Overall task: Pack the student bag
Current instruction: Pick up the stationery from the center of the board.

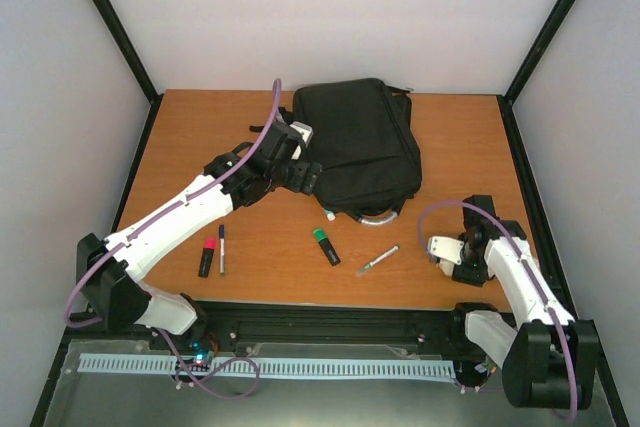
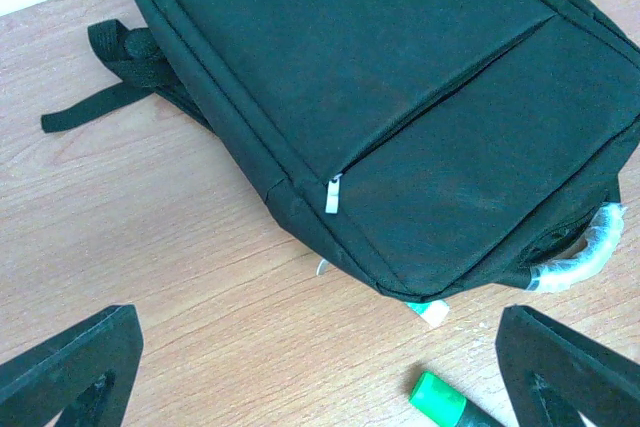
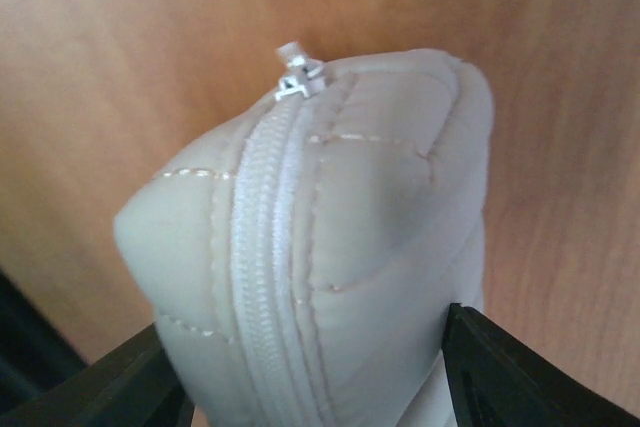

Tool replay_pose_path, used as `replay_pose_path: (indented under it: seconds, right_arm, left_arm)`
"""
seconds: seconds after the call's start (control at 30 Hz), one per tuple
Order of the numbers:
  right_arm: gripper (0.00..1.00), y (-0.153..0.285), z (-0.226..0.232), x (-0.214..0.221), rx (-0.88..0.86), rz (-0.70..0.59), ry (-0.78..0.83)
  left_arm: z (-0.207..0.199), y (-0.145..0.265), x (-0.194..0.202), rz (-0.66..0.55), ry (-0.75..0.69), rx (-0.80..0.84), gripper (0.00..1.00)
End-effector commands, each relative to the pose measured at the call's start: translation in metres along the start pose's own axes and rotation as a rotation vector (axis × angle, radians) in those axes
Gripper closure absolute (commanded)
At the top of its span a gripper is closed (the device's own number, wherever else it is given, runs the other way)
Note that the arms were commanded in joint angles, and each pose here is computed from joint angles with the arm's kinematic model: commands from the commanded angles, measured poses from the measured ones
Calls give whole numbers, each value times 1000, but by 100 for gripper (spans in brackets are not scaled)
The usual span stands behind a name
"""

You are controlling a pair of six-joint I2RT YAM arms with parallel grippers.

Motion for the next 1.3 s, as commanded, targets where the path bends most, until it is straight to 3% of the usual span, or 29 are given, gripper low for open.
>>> replay_pose_path:
  seconds: [0.0,0.23,0.57,0.73,0.87,0.97,1.1,1.27]
  right_arm:
    - [36,6,-39,-8,120,-15,-77]
    - [63,10,-60,-24,76,-72,-135]
    - [73,9,-115,-70,-108,-212,-471]
    - [69,-3,-146,-82,-116,-212,-559]
    - [49,-19,-152,-77,-117,-141,-578]
    - [40,-20,-148,-68,-138,-124,-590]
    - [32,-14,-149,-52,-104,-112,-604]
    - [32,-9,-150,-32,-42,-82,-606]
  left_arm:
    - [0,4,-6,-14,1,8,0]
    - [-1,4,-6,-15,2,18,0]
    - [-4,3,-5,-10,1,41,0]
    - [-5,2,-5,-7,1,43,0]
    - [-5,1,-4,-3,-4,44,0]
    - [-5,1,-4,-5,-4,44,0]
    - [-6,2,-5,-8,-3,54,0]
    - [-7,3,-5,-6,-2,65,0]
Point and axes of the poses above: each gripper's point midway between its finger pads, its own y axis back along the fingers, its own z axis along the line the jaws close on, x = y × z, the point moved 5 cm from there along y, back along the fingers, and after that the axes turned 7 degrees about -y, right-handed, at the moved point
